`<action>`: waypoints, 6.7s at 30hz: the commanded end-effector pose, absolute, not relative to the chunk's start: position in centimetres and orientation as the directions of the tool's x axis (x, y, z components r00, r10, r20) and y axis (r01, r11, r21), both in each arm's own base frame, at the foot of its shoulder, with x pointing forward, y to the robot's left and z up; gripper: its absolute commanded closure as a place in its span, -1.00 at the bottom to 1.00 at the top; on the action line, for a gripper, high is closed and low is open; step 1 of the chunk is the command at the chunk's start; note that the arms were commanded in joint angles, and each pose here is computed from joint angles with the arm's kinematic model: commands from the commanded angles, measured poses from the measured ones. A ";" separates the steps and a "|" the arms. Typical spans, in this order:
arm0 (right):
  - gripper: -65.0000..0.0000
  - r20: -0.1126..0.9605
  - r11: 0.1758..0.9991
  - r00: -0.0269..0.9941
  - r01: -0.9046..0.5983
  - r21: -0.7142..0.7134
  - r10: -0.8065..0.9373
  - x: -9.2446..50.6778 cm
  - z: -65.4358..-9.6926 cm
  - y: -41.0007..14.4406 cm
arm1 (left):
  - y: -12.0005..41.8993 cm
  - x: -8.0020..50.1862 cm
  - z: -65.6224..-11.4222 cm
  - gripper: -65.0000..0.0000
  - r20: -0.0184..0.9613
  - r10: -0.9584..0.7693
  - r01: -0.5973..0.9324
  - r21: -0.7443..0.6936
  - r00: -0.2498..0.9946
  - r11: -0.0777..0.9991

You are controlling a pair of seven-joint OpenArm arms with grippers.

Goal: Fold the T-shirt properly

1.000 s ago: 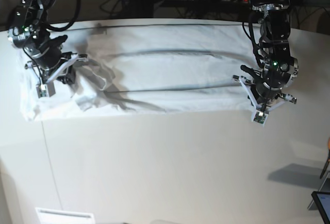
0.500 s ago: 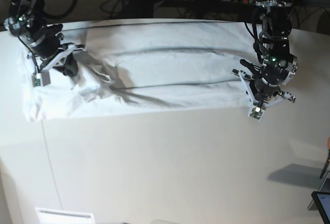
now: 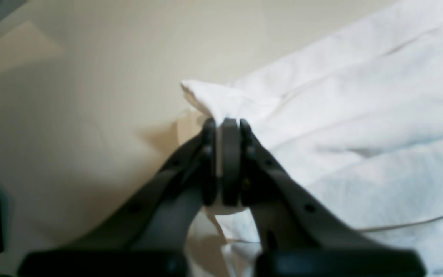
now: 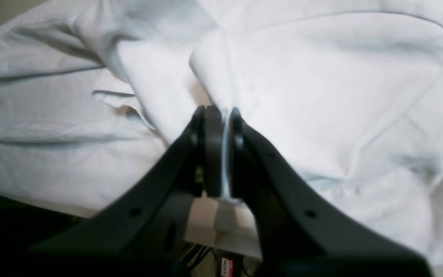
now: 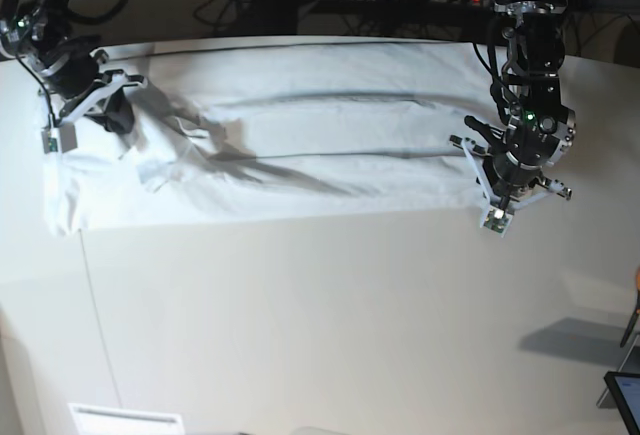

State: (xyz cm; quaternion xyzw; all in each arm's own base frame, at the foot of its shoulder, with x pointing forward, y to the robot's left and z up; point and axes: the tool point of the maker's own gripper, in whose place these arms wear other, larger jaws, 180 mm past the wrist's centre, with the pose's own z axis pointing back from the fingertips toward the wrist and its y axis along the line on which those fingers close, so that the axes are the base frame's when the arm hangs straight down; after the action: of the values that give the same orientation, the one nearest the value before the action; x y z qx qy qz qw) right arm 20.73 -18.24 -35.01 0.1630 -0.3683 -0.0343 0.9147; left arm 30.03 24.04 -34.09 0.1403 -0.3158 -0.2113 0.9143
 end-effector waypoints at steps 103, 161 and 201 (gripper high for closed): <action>0.23 0.838 0.951 0.515 -0.123 0.284 -0.184 29.7 -28.6 -20.0 | 22.5 29.3 -40.3 1.00 0.478 -0.492 0.327 0.388 0.728 0.862; 1.00 0.579 0.792 0.802 -0.253 0.555 -0.150 19.5 -35.8 -7.3 | 29.3 25.1 -34.0 1.00 0.531 -0.417 0.111 0.514 0.738 0.850; -0.29 0.718 0.790 0.612 -0.237 0.566 -0.331 21.1 -30.6 -13.1 | 29.5 25.8 -33.2 0.99 0.552 -0.411 0.089 0.517 0.726 0.851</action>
State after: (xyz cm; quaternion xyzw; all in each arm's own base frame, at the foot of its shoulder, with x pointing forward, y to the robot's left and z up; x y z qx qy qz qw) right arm 20.45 -12.91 -31.95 0.3199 -0.4188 -0.0331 0.8492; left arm 25.10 29.15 -34.49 0.2237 -0.3245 -0.1406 0.9082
